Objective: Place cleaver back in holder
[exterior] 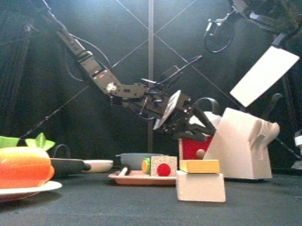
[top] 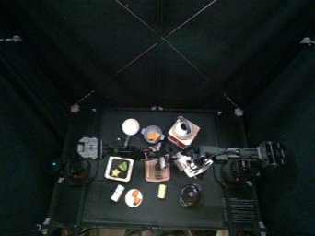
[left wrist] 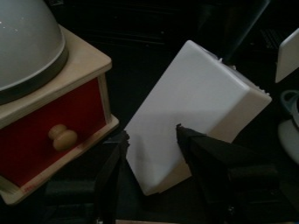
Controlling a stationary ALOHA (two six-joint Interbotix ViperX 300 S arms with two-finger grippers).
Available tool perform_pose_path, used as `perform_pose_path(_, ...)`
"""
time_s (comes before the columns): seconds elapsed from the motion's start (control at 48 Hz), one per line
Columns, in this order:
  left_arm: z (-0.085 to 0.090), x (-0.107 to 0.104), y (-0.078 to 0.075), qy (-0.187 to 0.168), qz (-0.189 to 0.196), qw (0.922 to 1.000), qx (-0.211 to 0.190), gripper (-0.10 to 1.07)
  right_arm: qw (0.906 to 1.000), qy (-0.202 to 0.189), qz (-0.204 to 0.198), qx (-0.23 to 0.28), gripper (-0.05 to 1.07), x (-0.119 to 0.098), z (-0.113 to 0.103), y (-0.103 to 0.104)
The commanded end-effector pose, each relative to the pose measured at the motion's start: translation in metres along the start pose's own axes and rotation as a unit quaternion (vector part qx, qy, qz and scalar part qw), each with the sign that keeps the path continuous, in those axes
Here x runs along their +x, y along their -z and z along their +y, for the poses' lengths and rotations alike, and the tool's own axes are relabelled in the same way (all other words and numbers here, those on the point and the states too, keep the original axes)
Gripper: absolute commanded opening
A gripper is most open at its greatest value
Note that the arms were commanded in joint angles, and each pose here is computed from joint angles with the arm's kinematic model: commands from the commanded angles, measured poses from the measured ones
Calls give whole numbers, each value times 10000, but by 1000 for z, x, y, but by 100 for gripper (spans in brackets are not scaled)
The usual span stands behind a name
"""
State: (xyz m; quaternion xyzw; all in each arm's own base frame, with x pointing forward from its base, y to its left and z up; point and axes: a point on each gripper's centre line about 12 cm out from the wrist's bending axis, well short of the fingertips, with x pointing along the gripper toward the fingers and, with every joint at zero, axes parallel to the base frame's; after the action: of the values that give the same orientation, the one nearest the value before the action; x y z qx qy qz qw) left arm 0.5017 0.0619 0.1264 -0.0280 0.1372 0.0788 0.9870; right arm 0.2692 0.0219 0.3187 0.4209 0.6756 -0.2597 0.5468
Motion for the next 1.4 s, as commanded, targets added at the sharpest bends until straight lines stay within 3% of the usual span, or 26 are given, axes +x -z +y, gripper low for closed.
perform_pose_path(0.0, -2, -2, -21, 25, -237, 9997, 6, 85, 10000, -85, -28, 16, 34, -8, 0, -2)
perform_pose_path(1.083, -1, -1, -18, 24, -130, 9999, 11, 85, 9999, 78, 91, 77, 35, 7, 0, -7)
perform_pose_path(1.375, -2, -2, -19, 35, -130, 9999, 20, 85, 10000, -20, 20, 25, 35, -1, 4, -7)
